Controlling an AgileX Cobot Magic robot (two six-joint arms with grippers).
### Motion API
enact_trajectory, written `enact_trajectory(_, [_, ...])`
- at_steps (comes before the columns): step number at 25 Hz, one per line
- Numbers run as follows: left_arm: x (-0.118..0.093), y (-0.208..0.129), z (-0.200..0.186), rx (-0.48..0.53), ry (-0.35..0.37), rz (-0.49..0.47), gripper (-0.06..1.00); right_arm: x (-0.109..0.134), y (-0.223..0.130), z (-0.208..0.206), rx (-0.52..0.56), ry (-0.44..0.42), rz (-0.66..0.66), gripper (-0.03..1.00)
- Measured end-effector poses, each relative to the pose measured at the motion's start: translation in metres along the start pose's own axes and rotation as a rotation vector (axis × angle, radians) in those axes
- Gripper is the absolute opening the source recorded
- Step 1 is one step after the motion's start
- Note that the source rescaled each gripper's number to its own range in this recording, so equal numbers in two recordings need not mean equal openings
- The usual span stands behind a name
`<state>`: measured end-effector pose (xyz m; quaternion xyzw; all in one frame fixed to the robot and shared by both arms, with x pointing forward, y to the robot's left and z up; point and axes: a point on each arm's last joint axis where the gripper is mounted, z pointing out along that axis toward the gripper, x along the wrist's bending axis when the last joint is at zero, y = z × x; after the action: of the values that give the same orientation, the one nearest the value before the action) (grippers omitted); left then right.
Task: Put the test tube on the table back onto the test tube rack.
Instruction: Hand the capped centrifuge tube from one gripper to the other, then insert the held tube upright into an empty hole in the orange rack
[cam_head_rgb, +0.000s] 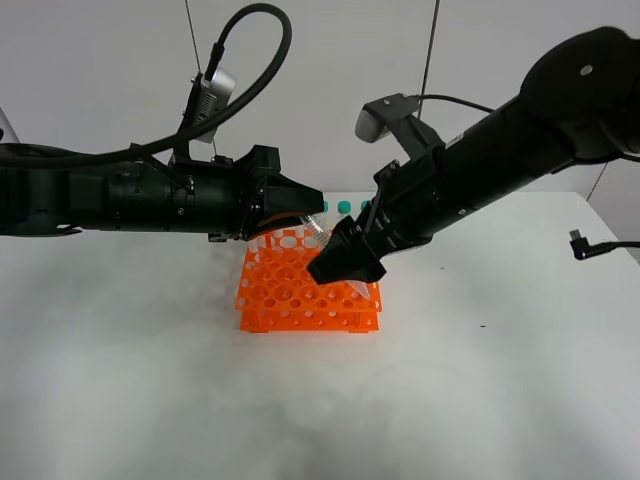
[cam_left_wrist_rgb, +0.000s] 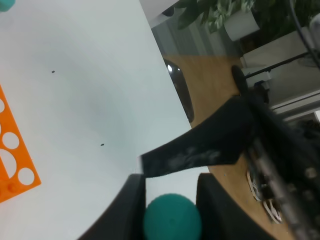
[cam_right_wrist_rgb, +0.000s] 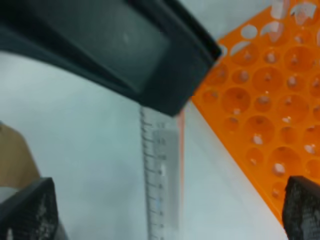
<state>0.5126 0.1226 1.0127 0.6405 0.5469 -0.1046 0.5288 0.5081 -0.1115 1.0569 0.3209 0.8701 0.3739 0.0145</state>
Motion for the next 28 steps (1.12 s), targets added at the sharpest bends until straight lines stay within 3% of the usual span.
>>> enact_trajectory(4, [0.000,0.000,0.000,0.000,0.000,0.000,0.00,0.003,0.018,-0.019,0.069,-0.020,0.001,1.00])
enact_trajectory(8, [0.000,0.000,0.000,0.000,0.000,0.000,0.00,-0.008,0.024,-0.038,0.167,-0.166,0.044,1.00])
enact_trajectory(11, [0.000,0.000,0.000,0.000,0.000,0.000,0.00,-0.030,0.021,-0.050,0.181,-0.309,0.177,1.00])
enact_trajectory(12, [0.000,0.000,0.000,0.000,0.000,0.000,0.00,-0.051,0.015,-0.061,0.177,-0.398,0.272,1.00])
enact_trajectory(15, [0.000,0.000,0.000,0.000,0.000,0.000,0.00,-0.079,0.003,-0.080,0.174,-0.476,0.398,1.00])
enact_trajectory(22, [0.000,0.000,0.000,0.000,0.000,0.000,0.00,-0.128,-0.040,-0.128,0.246,-0.575,0.652,1.00])
enact_trajectory(28, [0.000,0.000,0.000,0.000,0.000,0.000,0.00,-0.132,-0.065,-0.145,0.335,-0.610,0.725,1.00])
